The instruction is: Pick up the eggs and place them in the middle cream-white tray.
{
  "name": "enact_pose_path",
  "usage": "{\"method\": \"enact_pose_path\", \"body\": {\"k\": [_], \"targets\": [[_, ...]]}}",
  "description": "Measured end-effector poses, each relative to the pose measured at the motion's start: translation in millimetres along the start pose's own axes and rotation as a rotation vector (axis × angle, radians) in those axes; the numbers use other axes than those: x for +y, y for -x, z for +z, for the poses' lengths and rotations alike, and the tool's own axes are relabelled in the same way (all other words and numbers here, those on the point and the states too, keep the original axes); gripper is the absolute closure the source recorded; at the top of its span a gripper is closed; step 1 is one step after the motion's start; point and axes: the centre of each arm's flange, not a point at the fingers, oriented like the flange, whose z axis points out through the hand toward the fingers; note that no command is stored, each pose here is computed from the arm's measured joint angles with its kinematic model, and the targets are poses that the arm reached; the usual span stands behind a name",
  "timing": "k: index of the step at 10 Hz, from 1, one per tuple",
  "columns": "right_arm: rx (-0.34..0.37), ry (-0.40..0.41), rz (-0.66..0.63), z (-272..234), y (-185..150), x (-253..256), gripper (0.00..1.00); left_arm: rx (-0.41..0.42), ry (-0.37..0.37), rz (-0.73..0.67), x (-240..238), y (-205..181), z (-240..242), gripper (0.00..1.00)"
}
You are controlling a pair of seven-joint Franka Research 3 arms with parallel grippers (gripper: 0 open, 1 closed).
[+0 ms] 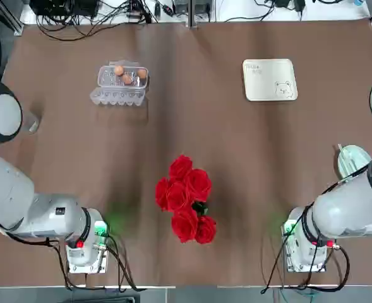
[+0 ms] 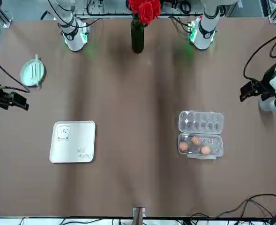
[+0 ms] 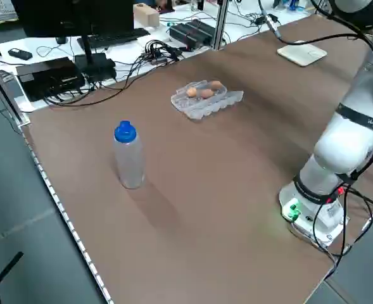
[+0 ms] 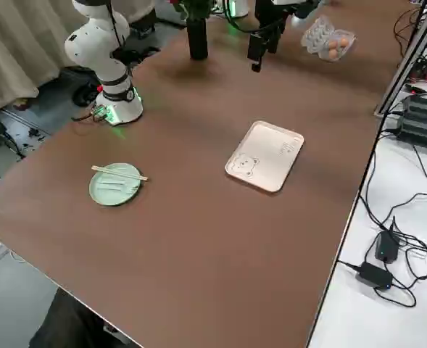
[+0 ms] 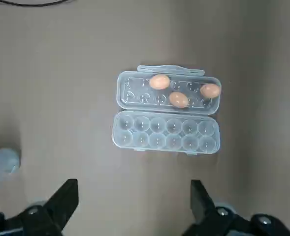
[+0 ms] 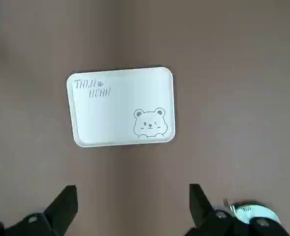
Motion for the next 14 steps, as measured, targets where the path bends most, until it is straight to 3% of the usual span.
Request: {"method": "enact_pose_path", "body": {"k": [3,5,10,14], "targets": [[0.0,0.0,0.001,0,0,1,0.0,-0.008,0.0,0.0,-2,-1,4,0.0],[-0.001,0.0,0.002,0,0,1,0.0,0.037,0.006,0.003,1,-16,15,0.0],[-0.003,0.0,-0.001,1,0,0,0.0,0.061,0.031,-0.006,24,-75,117,0.0],[-0.004,0.0,-0.009,2,0,-5,0.0,0.011,0.042,-0.041,99,-90,207,0.0]]}}
